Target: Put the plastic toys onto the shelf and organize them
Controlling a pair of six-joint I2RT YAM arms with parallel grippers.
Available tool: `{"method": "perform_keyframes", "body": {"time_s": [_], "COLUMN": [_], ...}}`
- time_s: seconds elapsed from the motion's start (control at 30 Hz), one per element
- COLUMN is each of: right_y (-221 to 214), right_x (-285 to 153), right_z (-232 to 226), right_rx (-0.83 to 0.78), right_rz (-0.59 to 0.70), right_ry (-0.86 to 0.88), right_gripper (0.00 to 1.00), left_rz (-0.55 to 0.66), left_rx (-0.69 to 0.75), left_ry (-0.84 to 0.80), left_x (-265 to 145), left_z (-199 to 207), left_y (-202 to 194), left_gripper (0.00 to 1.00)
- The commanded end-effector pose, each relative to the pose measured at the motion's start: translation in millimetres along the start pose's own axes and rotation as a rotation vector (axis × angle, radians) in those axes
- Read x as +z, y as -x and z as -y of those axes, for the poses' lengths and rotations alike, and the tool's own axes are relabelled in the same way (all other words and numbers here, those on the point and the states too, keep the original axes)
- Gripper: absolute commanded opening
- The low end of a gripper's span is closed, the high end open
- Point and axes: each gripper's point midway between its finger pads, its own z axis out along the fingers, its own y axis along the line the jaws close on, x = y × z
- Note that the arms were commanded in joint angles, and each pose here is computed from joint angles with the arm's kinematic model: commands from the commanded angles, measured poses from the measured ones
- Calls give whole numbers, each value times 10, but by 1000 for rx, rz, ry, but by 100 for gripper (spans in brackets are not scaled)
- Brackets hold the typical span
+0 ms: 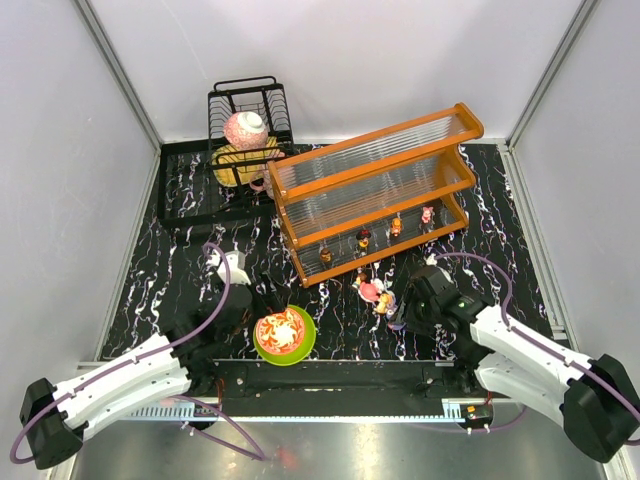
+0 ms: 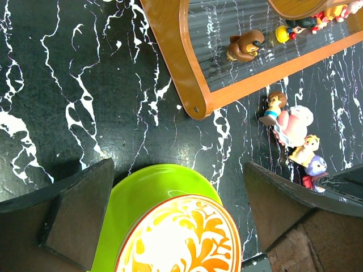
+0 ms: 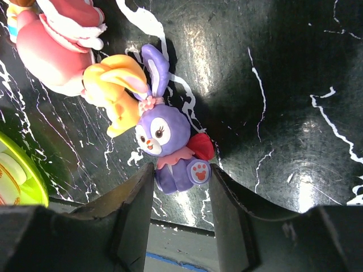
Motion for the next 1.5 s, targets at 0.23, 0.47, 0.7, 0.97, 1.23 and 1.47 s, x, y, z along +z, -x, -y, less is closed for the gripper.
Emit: {"method": "perform_keyframes", "body": {"time_s": [0.23,0.47,0.7,0.97,1.23,1.47], "right_y": [-16,10,131,-50,-371,-494], "right_x": [21,-93,-435,-519,-368,-158], "right_z": [-81,-143,-362,-680,-961,-986], "right_rx": [-8,-35,-110,-234,-376,-249], "right_rz": [-9,10,98,50,5,42], "right_ry": [33,49,157,304,247,171], "right_gripper": [23,0,0,0,0,0], "left_rz": [1,-34,-40,-93,-115,-106], "left_rx": [15,19,-51,-89,-82,-75], "left_ry": [-115,-262,-447,-524,-504,-492], "left_x": [-46,-204,-400,-383,-335,-327], "left_z": [250,534,918,1087,1044,1009], "left_y": [57,83,181,83,9,12], "left_gripper": [99,99,99,99,99,99]}}
